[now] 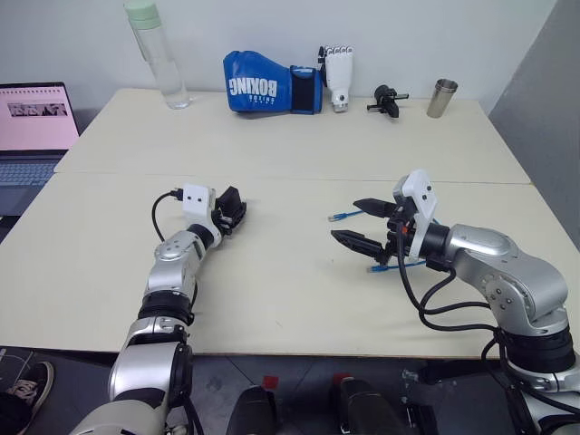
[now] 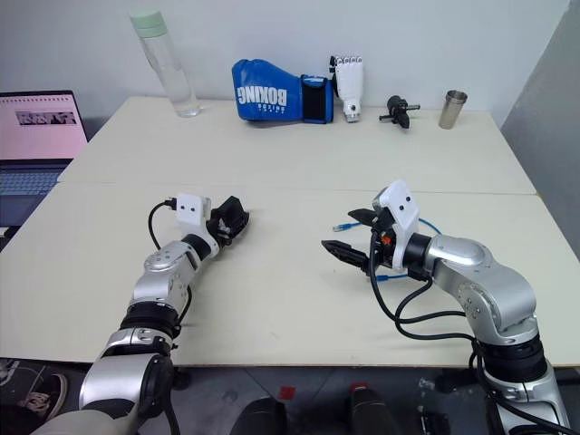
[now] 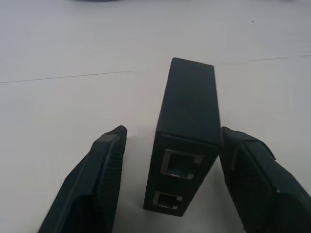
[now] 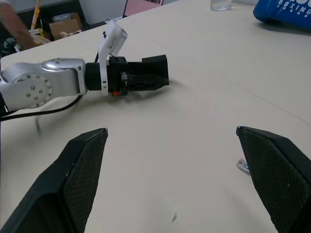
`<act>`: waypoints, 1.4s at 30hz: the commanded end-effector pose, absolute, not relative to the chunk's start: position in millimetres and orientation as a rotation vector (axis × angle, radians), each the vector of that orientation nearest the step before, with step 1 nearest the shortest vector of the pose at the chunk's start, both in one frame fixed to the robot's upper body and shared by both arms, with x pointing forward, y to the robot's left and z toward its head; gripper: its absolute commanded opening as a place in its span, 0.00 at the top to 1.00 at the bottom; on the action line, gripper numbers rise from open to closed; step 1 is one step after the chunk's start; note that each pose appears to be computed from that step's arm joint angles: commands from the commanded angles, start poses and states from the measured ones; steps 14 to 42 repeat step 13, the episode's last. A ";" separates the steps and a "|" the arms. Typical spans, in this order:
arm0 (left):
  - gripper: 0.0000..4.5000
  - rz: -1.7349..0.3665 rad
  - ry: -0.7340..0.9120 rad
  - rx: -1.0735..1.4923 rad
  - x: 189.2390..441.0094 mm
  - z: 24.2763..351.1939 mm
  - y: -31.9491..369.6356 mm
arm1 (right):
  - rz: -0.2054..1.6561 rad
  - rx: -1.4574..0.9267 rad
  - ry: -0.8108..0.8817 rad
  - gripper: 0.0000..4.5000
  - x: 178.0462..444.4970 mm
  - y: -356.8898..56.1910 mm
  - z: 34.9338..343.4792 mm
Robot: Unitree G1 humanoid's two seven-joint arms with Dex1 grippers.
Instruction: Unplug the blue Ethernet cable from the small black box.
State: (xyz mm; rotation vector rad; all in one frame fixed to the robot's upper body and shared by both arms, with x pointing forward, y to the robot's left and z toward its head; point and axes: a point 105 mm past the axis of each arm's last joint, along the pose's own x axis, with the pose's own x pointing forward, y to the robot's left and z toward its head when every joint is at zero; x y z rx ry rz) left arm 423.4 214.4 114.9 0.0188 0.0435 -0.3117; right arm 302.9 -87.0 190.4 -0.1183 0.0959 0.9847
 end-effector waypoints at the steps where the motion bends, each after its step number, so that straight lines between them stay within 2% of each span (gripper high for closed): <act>1: 0.10 -0.456 -0.028 0.124 405.1 178.8 217.5 | 1.000 -0.137 0.035 0.00 287.0 -96.1 213.8; 9: 0.10 -0.721 0.187 0.337 349.8 201.2 232.3 | 0.919 -0.114 0.134 0.00 283.4 -134.3 221.0; 13: 0.10 -0.770 0.257 0.390 334.9 202.7 245.1 | 0.882 -0.122 0.188 0.00 283.3 -149.5 214.9; 42: 0.10 -0.770 0.257 0.390 334.9 202.7 245.1 | 0.882 -0.122 0.188 0.00 283.3 -149.5 214.9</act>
